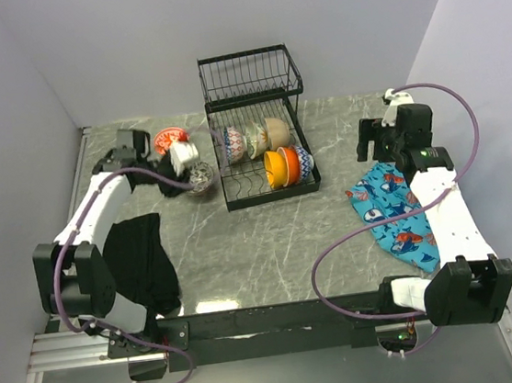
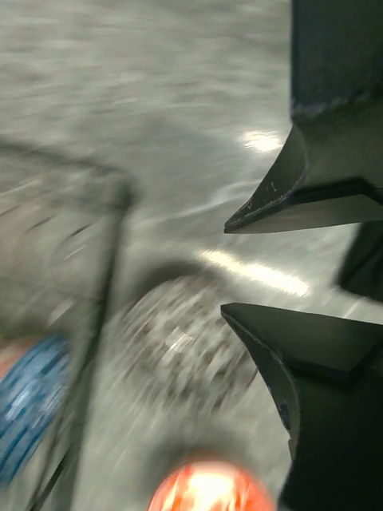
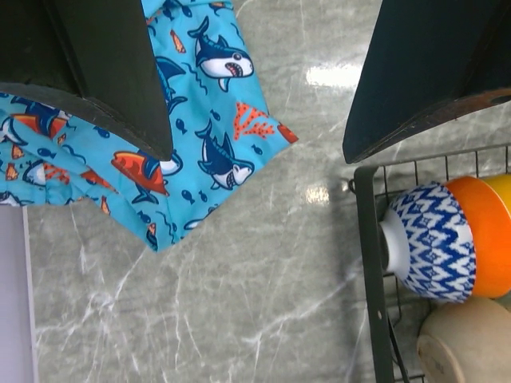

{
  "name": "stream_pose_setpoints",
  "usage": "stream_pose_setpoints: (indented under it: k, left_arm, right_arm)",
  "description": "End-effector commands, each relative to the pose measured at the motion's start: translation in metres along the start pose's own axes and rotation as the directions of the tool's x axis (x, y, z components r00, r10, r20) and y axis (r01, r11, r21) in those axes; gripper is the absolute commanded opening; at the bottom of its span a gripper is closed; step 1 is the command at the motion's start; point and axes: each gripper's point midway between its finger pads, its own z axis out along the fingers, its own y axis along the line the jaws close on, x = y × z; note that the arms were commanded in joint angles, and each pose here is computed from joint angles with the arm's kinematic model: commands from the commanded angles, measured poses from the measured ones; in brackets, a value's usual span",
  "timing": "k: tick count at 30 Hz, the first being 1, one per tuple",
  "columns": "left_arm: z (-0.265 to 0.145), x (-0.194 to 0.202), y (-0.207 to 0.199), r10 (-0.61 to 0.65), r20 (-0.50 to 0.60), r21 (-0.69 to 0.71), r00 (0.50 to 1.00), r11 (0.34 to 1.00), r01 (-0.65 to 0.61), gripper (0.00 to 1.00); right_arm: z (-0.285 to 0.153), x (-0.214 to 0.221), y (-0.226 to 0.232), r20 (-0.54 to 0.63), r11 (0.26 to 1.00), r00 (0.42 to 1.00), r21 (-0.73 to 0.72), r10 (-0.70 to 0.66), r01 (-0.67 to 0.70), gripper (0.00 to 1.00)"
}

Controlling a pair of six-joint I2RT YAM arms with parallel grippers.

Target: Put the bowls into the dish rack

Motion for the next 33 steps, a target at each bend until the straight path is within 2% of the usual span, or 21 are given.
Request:
stream_pose_setpoints:
  k: [1, 6, 26, 31, 33]
  left_arm:
    - [0.006, 0.051, -0.021, 0.235, -0.129, 0.137, 0.964, 0.966, -0.217, 0.45]
    - [0.022, 0.055, 0.006, 0.239, -0.135, 0.066, 0.961, 0.97, -0.232, 0.43]
    - [0.075, 0.082, 0.028, 0.278, -0.176, 0.118, 0.944, 0.958, -0.26, 0.42]
    - [0.083, 0.083, 0.027, 0.276, -0.184, 0.126, 0.944, 0.959, -0.255, 0.31]
    - [0.085, 0.084, 0.028, 0.263, -0.186, 0.126, 0.947, 0.962, -0.242, 0.2]
  right_arm:
    - [-0.002, -0.031, 0.003, 0.1, 1.0, 0.995, -0.003, -0.015, 0.015, 0.95]
    - [-0.001, -0.037, 0.0, 0.106, 1.0, 0.994, 0.009, -0.02, 0.02, 0.95]
    - [0.002, -0.013, -0.009, 0.066, 0.999, 0.997, 0.05, -0.025, 0.022, 0.95]
    - [0.006, -0.013, -0.009, 0.062, 0.999, 0.998, 0.048, -0.018, 0.015, 0.96]
    - [0.007, -0.015, -0.01, 0.065, 0.999, 0.998, 0.049, -0.016, 0.013, 0.96]
